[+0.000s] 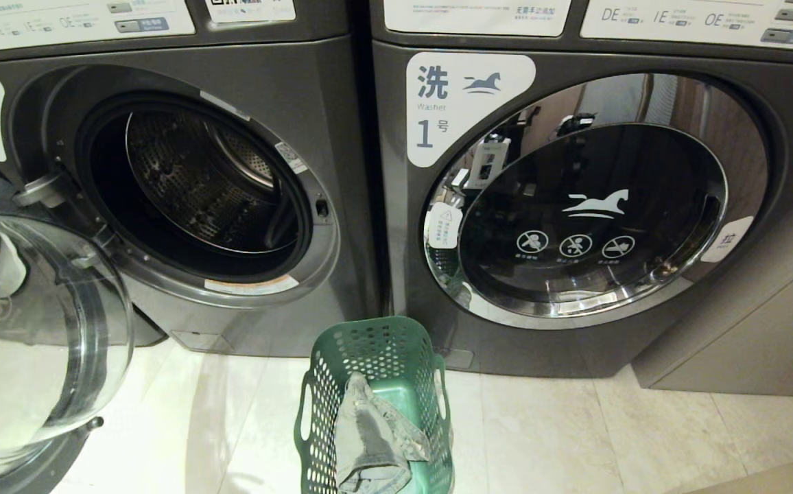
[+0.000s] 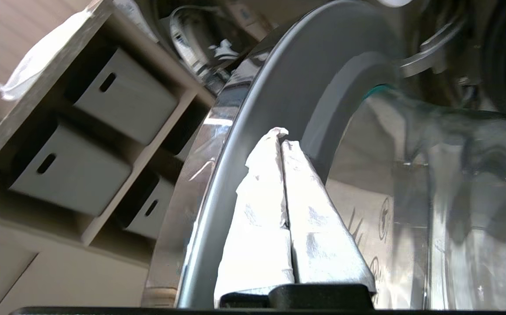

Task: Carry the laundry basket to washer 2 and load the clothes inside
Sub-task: Open the lid of the washing machine

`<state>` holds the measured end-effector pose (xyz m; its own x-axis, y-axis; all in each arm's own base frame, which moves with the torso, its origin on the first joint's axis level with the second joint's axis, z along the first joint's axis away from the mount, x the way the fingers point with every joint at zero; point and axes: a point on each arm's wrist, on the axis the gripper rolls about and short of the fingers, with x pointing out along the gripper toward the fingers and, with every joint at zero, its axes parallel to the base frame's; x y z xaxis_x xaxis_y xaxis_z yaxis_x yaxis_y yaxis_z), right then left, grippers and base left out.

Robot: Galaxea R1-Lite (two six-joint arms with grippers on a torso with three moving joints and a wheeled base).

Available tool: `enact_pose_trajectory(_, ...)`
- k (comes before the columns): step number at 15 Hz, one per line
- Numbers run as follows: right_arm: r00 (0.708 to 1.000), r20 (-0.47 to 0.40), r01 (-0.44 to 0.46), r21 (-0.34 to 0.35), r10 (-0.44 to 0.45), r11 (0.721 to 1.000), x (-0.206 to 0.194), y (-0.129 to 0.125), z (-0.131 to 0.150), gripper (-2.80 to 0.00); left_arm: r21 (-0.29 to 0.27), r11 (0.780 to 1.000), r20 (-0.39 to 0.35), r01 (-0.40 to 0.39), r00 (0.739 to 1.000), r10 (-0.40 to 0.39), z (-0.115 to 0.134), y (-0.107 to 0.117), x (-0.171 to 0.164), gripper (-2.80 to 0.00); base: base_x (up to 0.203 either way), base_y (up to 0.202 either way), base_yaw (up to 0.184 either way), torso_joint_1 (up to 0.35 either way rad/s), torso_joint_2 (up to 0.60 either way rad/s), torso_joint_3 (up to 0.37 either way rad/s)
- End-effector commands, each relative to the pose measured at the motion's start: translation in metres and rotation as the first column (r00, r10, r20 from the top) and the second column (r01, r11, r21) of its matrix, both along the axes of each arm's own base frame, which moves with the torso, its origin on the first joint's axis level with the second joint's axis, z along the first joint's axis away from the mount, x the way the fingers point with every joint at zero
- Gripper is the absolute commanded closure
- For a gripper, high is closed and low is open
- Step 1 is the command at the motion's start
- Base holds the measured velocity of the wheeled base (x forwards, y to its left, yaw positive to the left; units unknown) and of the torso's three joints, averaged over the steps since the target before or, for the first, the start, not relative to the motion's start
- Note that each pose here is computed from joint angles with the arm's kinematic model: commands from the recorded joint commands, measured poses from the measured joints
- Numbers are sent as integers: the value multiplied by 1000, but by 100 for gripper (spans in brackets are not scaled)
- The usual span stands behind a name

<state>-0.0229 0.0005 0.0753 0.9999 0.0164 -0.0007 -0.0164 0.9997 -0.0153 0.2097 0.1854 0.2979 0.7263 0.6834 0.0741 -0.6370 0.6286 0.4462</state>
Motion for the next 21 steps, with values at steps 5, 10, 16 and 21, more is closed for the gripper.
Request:
enact_pose_trajectory(5,1000,1,0,0,0,1000,0,0,0,0,-24,989,-31,-149,988,148,-16,51,-11,0,0,0,0,0,0,0)
enact_pose_trajectory(10,1000,1,0,-1,0,1000,0,0,0,0,-5,985,2,-172,985,172,-6,67,-16,0,0,0,0,0,0,0)
enact_pose_trajectory(16,1000,1,-1,0,1,1000,0,0,0,0,-211,960,146,185,977,-157,-17,-51,6,0,0,0,0,0,0,0)
enact_pose_trajectory(21,1000,-1,0,-1,0,1000,0,0,0,0,-355,842,66,406,909,-411,-90,-157,-71,0,0,0,0,0,0,0)
